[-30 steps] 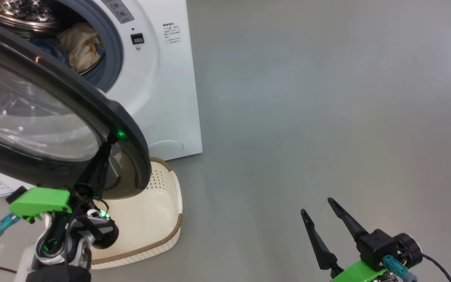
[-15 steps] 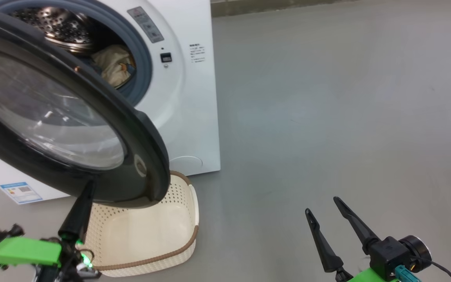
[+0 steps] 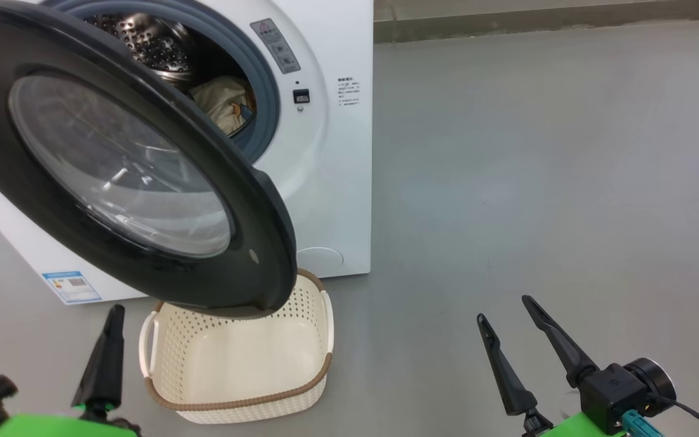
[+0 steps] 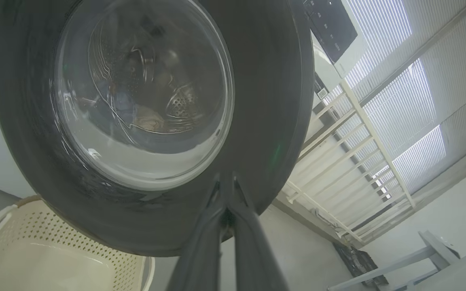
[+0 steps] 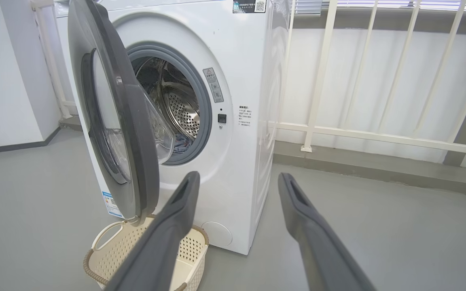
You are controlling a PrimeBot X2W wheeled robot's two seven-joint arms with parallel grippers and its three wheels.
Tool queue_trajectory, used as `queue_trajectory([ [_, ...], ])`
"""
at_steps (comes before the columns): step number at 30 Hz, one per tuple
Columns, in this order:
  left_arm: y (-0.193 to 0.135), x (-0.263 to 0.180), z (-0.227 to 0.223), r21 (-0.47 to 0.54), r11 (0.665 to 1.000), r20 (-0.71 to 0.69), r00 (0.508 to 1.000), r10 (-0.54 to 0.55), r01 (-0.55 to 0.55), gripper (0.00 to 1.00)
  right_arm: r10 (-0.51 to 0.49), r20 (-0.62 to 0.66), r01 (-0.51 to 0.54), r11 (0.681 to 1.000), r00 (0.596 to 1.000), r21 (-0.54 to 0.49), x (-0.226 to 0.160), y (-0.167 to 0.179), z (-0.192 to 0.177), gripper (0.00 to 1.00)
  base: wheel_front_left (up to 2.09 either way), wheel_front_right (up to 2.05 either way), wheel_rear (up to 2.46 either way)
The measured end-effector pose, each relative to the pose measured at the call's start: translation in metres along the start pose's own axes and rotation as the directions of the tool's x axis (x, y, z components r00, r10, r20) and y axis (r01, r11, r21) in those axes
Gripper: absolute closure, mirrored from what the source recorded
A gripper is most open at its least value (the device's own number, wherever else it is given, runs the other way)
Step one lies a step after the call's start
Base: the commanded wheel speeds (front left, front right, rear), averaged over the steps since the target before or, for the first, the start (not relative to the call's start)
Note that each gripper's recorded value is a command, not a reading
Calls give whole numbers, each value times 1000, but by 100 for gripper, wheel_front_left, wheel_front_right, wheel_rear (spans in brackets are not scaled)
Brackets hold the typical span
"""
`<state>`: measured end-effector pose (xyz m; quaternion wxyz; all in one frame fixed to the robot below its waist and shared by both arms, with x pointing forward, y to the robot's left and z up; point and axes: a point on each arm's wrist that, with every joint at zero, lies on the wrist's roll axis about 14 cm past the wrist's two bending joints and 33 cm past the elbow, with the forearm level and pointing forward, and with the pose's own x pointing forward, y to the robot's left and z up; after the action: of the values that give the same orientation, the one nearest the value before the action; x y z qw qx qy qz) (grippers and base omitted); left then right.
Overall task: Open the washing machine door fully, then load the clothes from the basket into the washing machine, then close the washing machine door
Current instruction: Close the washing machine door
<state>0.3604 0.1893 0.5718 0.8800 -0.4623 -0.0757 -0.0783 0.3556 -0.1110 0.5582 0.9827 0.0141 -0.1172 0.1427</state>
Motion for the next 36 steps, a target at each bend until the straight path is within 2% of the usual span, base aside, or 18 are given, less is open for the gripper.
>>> queue_trajectory([
  [2, 1, -5, -2, 123, 992, 6, 1000, -15, 14, 100, 6, 0, -6, 1000, 1000, 1, 1, 2, 0, 0, 0, 0, 0],
  [5, 12, -15, -9, 282, 959, -17, 1000, -8, 12, 100, 13, -6, -13, 1000, 1000, 4, 0, 4, -2, 0, 0, 0, 0],
  [8, 27, -21, -14, 431, 902, -47, 999, 21, 2, 100, 19, -4, -19, 1000, 1000, 4, 1, 6, -2, 0, 0, 0, 0],
  [9, 32, -23, -13, 502, 865, -45, 999, 31, -4, 100, 22, -4, -22, 1000, 1000, 4, 1, 7, -2, 0, 0, 0, 0],
  [14, 27, -23, -12, 628, 778, -23, 1000, 17, 1, 100, 23, -6, -23, 1000, 1000, 3, 2, 7, -2, 0, 0, 0, 0],
  [16, 27, -24, -15, 650, 760, -20, 1000, 20, -2, 100, 22, -11, -22, 1000, 1000, 4, 1, 7, -4, 0, 0, 0, 0],
  [17, 26, -25, -16, 650, 760, -16, 1000, 23, -7, 86, 22, -13, -22, 1000, 1000, 4, 1, 7, -5, 0, 0, 0, 0],
  [18, 26, -26, -17, 651, 759, -14, 1000, 26, -11, 50, 21, -15, -21, 1000, 1000, 4, 1, 7, -5, 0, 0, 0, 0],
  [19, 26, -27, -19, 653, 757, -16, 999, 29, -12, 0, 20, -18, -20, 1000, 1000, 3, 1, 6, -6, 0, 0, 0, 0],
  [26, 24, -29, -36, 628, 778, -65, 998, 23, 23, 0, 15, -34, -15, 1000, 999, -2, 0, 5, -11, 0, 0, 0, 0],
  [36, 30, -33, -41, 628, 778, -88, 995, 40, 25, 0, 15, -38, -15, 1000, 999, 1, 0, 5, -12, 0, 0, 0, 0],
])
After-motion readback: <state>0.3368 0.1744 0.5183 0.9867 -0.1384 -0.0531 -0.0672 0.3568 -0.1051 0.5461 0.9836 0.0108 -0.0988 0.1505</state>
